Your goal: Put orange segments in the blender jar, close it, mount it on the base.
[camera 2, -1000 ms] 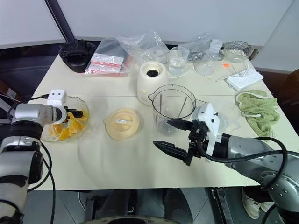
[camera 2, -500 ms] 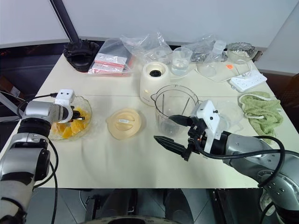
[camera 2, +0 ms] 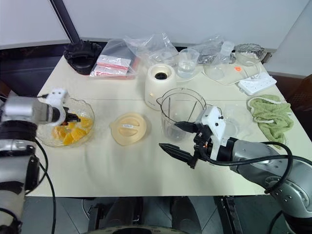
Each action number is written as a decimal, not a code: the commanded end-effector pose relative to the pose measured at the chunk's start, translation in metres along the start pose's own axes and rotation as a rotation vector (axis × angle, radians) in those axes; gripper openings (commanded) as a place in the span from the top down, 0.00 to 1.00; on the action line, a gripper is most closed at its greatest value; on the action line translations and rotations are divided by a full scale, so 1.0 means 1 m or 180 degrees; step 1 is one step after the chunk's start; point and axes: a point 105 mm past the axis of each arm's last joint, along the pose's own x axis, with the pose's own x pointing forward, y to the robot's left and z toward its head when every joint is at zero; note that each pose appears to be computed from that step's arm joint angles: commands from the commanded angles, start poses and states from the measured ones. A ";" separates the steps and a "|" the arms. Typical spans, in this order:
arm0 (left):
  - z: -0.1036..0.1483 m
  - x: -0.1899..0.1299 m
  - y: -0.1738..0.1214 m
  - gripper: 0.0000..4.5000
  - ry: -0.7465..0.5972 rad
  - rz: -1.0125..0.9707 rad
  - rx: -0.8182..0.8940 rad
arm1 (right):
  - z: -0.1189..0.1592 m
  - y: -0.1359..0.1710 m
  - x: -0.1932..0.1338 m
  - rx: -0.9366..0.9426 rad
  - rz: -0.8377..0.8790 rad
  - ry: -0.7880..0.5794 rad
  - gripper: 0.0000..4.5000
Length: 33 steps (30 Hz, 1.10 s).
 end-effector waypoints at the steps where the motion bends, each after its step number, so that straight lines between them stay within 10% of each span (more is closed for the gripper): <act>1: 0.026 -0.029 0.002 0.99 -0.0237 -0.0073 0.0032 | 0.003 0.001 0.002 -0.0063 0.0039 -0.0081 0.00; 33: 0.035 -0.100 0.005 0.99 -0.0827 -0.2150 0.1214 | -0.009 0.011 -0.001 0.0050 -0.0240 -0.0242 0.00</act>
